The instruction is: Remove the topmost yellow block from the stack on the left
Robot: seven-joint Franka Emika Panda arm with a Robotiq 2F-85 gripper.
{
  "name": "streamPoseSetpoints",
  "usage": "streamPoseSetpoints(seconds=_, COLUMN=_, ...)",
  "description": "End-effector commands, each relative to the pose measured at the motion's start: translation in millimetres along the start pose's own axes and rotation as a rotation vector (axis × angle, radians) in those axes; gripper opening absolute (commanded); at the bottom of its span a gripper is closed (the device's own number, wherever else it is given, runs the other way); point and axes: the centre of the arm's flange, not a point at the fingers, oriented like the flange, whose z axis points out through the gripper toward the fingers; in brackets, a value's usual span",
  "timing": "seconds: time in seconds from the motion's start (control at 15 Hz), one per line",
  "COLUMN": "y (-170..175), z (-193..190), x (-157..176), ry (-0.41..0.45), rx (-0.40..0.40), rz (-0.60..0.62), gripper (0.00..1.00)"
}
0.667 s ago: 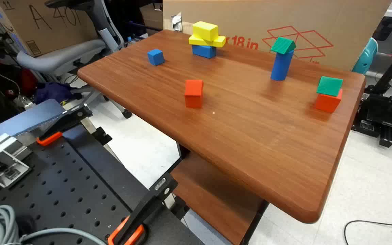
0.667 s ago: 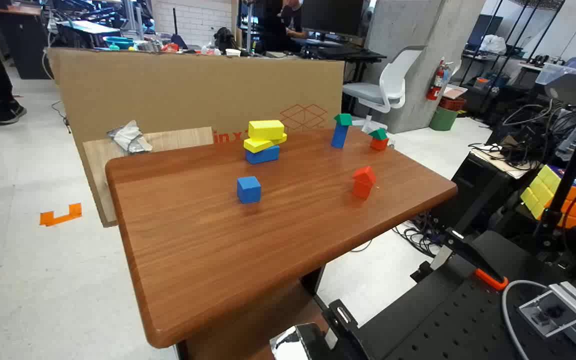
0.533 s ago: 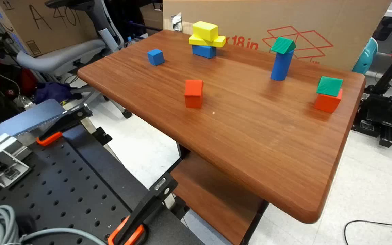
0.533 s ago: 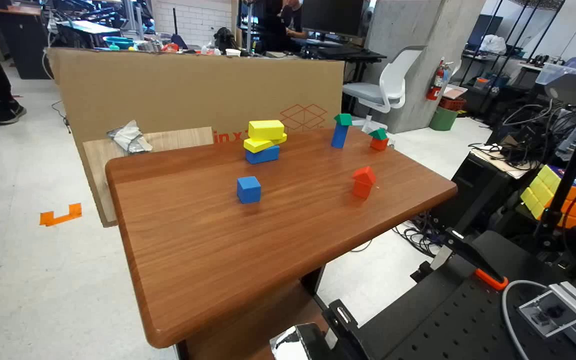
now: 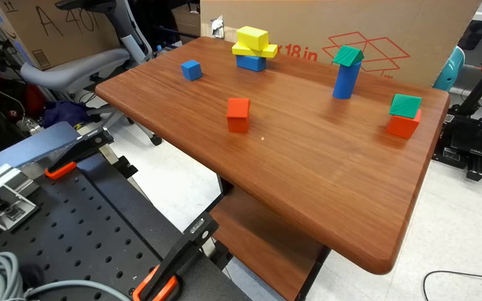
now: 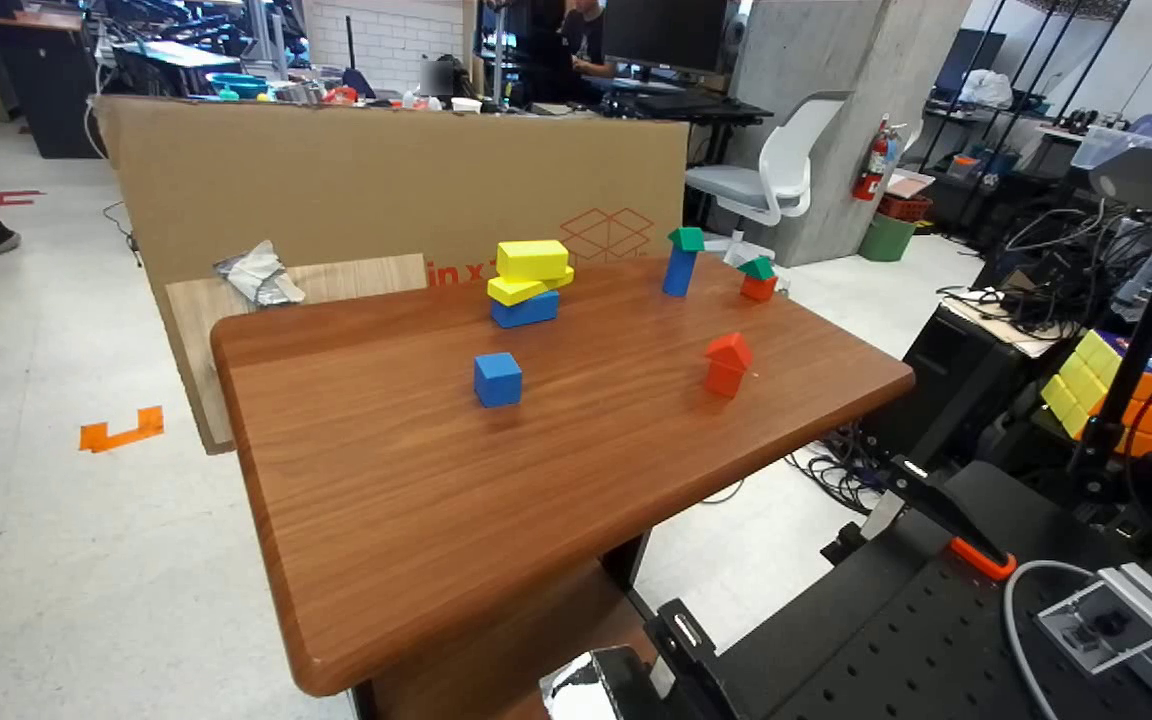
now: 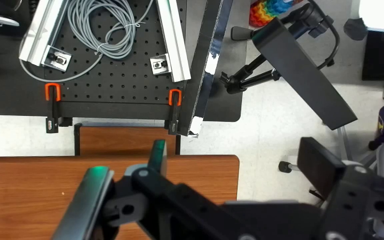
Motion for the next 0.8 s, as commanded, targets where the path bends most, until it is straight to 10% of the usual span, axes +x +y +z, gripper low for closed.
streamPoseSetpoints(seconds=0.0, y=0, z=0, x=0, ry=0.0, rx=0.0, rz=0.0, gripper=1.0)
streamPoseSetpoints(seconds=0.73, y=3, z=11, x=28, ry=0.034, rx=-0.023, rz=0.035, gripper=1.0)
